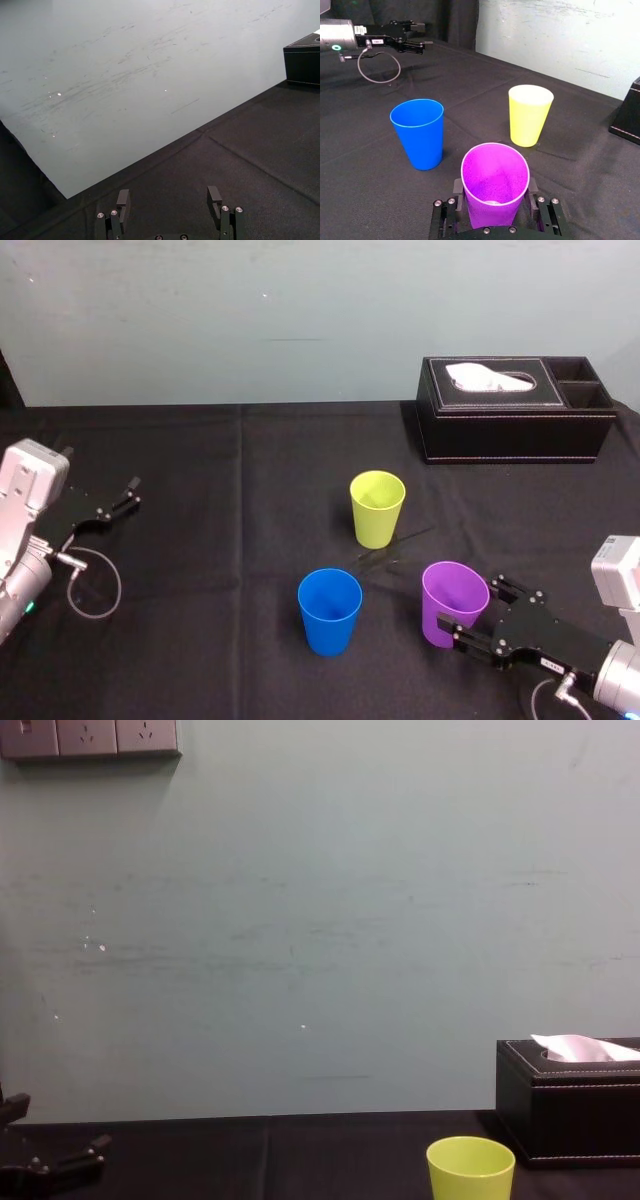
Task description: Stack the three plastic cups sequentially using one hand.
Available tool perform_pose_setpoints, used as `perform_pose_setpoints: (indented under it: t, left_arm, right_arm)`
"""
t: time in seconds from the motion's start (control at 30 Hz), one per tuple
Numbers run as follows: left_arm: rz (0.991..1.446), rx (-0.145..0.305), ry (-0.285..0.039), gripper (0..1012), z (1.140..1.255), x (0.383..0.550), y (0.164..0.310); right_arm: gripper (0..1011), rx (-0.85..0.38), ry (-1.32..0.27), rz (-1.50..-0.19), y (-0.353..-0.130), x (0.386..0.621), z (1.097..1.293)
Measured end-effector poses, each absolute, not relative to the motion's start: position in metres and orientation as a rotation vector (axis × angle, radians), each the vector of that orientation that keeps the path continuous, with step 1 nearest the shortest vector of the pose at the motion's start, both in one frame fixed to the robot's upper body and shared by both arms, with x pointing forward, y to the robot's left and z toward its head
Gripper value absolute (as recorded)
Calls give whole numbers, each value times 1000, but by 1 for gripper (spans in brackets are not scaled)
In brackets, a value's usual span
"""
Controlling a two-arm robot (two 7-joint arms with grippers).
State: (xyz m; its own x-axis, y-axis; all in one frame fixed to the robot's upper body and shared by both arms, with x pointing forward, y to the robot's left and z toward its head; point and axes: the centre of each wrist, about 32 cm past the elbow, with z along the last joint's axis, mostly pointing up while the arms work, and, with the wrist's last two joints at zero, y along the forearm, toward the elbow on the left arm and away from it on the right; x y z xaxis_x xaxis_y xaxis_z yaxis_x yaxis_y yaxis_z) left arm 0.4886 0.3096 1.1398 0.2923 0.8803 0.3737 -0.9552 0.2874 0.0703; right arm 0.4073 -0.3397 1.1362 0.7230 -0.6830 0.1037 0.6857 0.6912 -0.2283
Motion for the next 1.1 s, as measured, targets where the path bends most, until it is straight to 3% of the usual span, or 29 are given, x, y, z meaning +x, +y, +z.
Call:
perform_pose_setpoints:
  t: [0.47, 1.1]
  left_arm:
    - [1248, 304, -285, 1010, 1140, 489, 310]
    - [1248, 304, -285, 1010, 1140, 489, 310]
  right_arm:
    - [720, -250, -26, -777, -338, 405, 1141]
    - [720, -206, -116, -851, -331, 413, 1201]
